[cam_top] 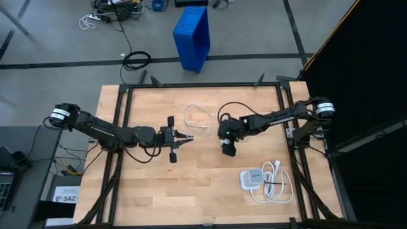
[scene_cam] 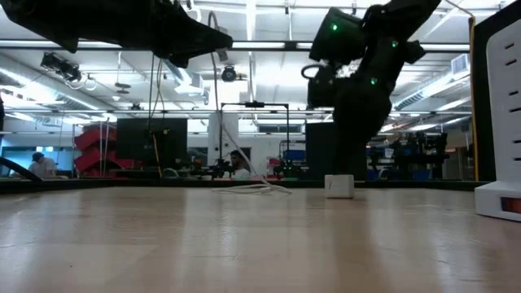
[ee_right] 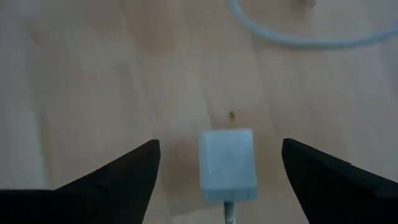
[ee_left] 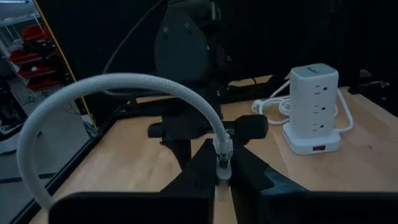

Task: Insert USB
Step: Insert the charger cable into the charger adapter

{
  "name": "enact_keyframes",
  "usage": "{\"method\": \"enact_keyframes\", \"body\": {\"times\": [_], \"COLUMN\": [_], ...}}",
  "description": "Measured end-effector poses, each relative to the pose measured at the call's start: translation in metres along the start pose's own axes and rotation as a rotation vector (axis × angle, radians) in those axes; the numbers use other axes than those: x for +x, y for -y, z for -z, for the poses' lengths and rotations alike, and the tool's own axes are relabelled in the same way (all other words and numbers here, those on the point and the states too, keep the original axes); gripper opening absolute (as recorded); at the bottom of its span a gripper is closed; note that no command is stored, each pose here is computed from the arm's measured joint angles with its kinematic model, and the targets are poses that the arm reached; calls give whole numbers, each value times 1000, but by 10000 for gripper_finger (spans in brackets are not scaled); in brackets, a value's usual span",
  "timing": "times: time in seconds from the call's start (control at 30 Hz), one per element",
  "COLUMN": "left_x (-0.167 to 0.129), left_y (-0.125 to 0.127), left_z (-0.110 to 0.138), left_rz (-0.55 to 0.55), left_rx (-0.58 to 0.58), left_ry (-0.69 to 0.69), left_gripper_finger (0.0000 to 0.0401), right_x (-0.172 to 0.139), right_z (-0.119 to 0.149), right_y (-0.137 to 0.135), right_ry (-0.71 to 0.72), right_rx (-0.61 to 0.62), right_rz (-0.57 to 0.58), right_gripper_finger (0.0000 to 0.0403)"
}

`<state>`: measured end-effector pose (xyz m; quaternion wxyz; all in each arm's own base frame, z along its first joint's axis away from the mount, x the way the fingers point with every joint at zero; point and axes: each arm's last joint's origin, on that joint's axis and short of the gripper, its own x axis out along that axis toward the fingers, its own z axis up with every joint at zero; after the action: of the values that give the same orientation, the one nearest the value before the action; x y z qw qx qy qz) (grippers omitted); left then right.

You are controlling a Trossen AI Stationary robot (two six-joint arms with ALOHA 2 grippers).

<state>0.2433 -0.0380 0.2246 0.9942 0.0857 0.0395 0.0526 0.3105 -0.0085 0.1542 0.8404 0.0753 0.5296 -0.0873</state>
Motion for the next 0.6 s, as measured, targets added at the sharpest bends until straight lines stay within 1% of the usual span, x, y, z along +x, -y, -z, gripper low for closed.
{"method": "enact_keyframes", "body": {"times": [0.1, 0.17, 0.37, 0.47, 0.6], "left_x": [0, 0, 0, 0, 0], "left_y": [0, 0, 0, 0, 0], "left_z": [0, 0, 0, 0, 0], "left_rz": [2, 2, 1, 1, 1], "left_rx": [0, 0, -1, -1, -1], "left_ry": [-4, -4, -3, -3, -3], "left_gripper_finger": [7, 7, 7, 7, 7], "right_x": [8, 10, 10, 11, 14], "right_z": [3, 2, 3, 4, 5], "right_y": [1, 1, 2, 2, 2], "right_ry": [-32, -29, -42, -50, -60], "right_rx": [1, 4, 7, 7, 7], "right_rz": [10, 10, 12, 14, 16], "right_gripper_finger": [318, 317, 296, 274, 223]}}
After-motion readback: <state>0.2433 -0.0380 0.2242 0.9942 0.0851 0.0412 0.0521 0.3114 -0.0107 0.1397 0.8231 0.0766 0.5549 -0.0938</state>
